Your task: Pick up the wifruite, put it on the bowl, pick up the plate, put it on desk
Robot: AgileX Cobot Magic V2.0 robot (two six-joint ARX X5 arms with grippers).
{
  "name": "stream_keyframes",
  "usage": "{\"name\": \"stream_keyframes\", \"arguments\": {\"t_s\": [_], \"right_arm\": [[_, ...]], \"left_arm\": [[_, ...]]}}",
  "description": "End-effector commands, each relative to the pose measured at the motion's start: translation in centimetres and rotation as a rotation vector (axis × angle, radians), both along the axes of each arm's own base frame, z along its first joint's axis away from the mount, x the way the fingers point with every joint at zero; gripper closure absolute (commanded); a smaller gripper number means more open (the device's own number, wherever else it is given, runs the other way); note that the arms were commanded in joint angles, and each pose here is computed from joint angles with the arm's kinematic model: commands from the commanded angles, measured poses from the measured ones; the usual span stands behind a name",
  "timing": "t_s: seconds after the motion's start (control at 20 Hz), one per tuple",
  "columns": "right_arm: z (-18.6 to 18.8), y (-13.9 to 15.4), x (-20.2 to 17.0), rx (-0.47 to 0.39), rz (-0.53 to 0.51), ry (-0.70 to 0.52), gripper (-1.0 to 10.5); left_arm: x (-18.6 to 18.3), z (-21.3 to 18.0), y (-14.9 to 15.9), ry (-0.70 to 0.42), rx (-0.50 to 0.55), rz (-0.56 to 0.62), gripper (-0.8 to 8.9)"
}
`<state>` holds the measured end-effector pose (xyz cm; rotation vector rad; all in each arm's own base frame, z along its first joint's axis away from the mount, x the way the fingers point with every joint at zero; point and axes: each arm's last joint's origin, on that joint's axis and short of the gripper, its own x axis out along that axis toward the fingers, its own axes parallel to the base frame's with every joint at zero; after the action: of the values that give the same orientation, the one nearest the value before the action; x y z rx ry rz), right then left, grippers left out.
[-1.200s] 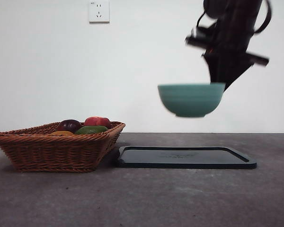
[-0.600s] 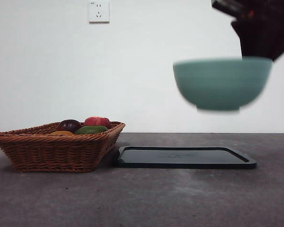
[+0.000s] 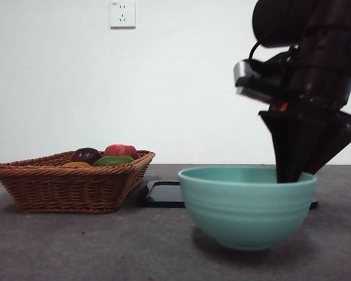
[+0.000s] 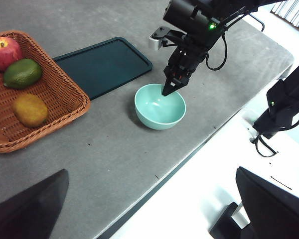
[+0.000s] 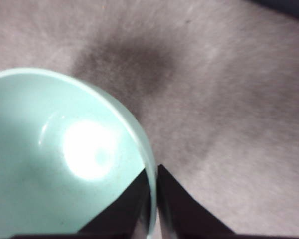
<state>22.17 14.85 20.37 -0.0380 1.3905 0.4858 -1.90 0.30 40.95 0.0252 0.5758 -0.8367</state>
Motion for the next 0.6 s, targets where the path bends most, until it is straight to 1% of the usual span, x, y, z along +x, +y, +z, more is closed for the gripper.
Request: {"name": "stream_keyframes", "arguments": {"t_s": [0.05, 0.2, 0.35, 0.5, 0.55, 0.6], "right_arm": [[-0.30, 0.87, 0.04, 0.001, -0.001, 0.005, 9.3], [-0.45, 1.20, -0.09, -0.014, -0.002, 0.000, 9.3], [-0.66, 1.20, -0.25, -0.032, 0.000, 0.021, 9.3], [-0.66, 1.24, -0.27, -0.031, -0.004, 0.022, 9.3], [-0.65, 1.32, -0.32, -0.030, -0.004, 0.023, 9.0], [-0.65, 1.35, -0.34, -0.029, -0.006, 0.023, 8.3]], "left_arm": [[-0.21, 0.20, 0.16, -0.012, 0.004, -0.013, 2.82], [-0.21, 0.21, 0.16, -0.012, 0.004, -0.013, 2.82], [-0.21, 0.21, 0.16, -0.013, 0.004, -0.013, 2.82], [-0.21, 0.21, 0.16, -0.012, 0.004, -0.013, 2.82], [-0.21, 0.20, 0.16, -0.012, 0.004, -0.012, 2.82], [-0.21, 0.20, 0.16, -0.012, 0.004, -0.013, 2.82]]}}
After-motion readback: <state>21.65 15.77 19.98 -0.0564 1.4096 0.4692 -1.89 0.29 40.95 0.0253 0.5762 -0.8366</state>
